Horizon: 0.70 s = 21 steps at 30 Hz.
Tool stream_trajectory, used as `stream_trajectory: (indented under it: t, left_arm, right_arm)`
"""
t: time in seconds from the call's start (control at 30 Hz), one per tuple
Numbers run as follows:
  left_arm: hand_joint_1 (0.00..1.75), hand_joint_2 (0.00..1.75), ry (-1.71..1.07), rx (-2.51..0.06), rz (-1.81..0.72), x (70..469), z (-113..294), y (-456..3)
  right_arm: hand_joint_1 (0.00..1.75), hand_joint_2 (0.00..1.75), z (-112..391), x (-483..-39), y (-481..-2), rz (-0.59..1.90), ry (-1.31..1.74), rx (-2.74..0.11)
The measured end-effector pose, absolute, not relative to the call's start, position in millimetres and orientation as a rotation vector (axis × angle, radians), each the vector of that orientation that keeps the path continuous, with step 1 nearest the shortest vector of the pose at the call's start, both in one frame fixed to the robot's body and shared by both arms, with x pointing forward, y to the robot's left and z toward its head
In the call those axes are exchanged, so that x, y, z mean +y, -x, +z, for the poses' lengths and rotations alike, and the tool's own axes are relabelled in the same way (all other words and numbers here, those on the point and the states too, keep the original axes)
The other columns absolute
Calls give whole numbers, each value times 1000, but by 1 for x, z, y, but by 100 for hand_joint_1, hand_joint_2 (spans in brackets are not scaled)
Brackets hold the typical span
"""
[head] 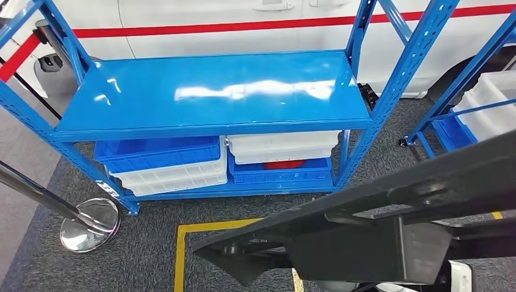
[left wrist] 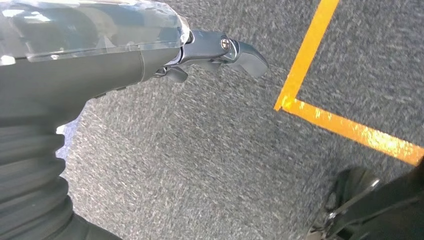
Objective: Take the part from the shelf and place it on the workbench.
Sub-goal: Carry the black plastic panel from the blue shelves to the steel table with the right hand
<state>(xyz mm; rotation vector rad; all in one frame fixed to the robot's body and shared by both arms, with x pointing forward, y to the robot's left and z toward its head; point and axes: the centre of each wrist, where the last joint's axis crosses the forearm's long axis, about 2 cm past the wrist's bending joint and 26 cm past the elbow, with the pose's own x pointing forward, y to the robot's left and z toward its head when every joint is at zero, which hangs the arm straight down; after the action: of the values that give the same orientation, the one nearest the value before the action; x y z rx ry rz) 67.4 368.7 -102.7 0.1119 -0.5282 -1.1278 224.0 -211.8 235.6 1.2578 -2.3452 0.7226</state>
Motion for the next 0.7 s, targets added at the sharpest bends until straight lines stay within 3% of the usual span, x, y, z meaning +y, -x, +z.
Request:
stream_trajectory:
  t: [0.7]
  left_arm:
    - [0, 175, -103, -559, -1141, 367, -103, -66]
  right_arm:
    - [175, 175, 245, -228, -251, 789, -1261, -2337]
